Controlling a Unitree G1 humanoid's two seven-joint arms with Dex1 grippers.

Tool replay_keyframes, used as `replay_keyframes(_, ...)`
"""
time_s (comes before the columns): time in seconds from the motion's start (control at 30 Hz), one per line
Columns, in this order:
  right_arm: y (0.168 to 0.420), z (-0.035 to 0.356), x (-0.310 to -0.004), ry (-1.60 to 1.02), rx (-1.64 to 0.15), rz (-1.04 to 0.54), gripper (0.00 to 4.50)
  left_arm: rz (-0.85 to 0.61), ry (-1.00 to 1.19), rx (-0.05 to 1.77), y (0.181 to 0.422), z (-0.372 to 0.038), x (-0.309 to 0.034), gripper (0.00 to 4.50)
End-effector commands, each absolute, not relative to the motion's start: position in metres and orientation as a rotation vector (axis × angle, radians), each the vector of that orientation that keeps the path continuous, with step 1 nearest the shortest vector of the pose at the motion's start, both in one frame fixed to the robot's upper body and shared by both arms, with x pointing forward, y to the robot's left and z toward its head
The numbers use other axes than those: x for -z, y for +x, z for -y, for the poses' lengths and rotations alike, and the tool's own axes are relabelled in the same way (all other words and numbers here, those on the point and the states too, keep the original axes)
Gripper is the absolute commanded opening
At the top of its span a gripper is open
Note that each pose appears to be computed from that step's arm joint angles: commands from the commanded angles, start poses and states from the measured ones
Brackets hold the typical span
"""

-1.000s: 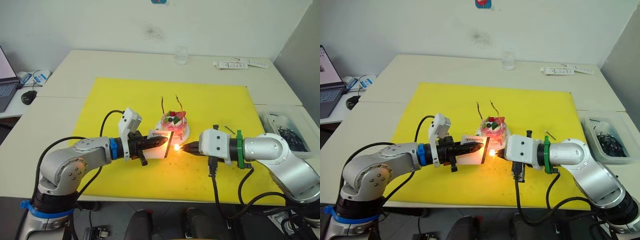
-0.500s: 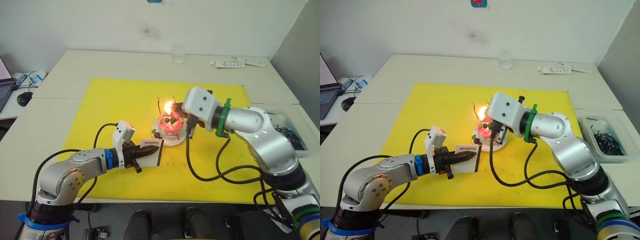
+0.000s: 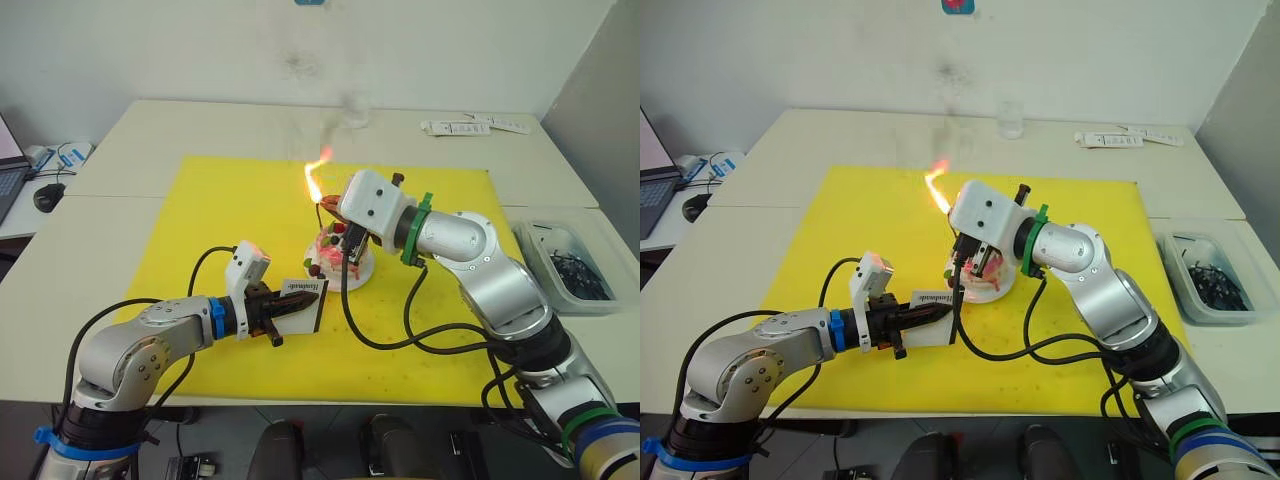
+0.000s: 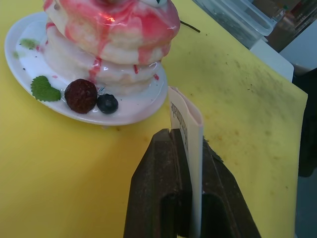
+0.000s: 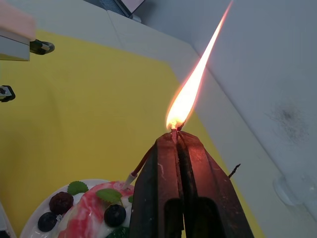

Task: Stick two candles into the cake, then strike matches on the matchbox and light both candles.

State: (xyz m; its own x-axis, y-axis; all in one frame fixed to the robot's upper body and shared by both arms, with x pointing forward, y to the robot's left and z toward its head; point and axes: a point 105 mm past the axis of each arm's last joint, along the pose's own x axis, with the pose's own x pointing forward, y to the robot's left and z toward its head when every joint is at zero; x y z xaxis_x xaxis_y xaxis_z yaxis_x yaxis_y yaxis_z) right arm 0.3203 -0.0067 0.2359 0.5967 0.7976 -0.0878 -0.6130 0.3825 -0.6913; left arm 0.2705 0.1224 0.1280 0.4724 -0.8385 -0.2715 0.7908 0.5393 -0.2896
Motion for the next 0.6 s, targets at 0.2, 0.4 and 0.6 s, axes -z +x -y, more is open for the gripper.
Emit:
replay_keyframes(0.2,0.3161,0.0044,-0.2492,-0.771,-0.915,0.331,0.04,-0.358,-0.117,1.025,0.2701,-0.1161,-0.1381,0.0)
replay_keyframes(0.4,0.3136,0.0048,-0.2475,-0.768,-0.93,0.315,0.04,-0.357,-0.117,1.028,0.2706,-0.115,-0.1393,0.0)
replay_keyframes(0.6,0.3143,0.0066,-0.2455,-0.766,-0.925,0.306,0.04,-0.359,-0.116,1.033,0.2703,-0.1146,-0.139,0.0)
